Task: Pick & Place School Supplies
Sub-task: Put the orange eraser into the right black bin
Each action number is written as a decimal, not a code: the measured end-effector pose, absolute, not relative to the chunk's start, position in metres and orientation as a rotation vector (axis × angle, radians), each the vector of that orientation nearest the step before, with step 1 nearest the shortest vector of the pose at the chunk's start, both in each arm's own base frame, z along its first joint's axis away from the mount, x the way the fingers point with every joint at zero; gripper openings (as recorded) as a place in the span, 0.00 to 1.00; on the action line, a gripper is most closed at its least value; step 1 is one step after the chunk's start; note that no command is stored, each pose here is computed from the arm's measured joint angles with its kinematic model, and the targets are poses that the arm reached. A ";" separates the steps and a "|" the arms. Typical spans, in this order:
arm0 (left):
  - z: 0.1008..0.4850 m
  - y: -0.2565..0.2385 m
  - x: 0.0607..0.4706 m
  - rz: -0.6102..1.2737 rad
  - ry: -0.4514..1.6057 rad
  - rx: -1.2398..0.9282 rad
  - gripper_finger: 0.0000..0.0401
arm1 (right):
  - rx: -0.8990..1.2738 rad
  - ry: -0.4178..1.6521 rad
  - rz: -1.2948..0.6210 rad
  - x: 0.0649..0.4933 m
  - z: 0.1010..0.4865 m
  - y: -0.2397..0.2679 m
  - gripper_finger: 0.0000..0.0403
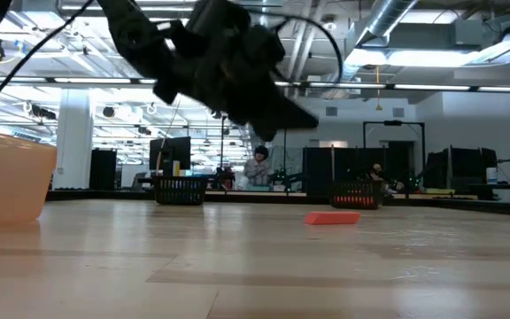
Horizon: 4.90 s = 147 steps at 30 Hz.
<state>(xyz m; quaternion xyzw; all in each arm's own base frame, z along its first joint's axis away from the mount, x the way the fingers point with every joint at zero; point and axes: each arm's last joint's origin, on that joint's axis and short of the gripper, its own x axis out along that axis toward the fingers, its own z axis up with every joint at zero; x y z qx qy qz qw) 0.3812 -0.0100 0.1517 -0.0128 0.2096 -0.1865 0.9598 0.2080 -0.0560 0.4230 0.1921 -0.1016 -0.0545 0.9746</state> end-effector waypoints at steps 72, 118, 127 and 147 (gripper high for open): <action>0.080 0.005 0.410 -0.419 0.626 0.021 0.01 | 0.415 -0.134 -0.062 0.232 0.409 -0.049 0.27; 0.158 0.030 0.430 -0.275 0.436 -0.095 0.01 | 0.321 -0.161 -0.064 0.229 0.412 -0.059 0.26; 0.157 0.005 0.431 -0.339 0.453 -0.141 0.01 | 0.314 -0.169 -0.051 0.228 0.414 -0.063 0.26; 0.157 0.006 0.432 -0.295 0.457 -0.164 0.01 | 0.283 -0.160 -0.006 0.227 0.414 -0.063 0.26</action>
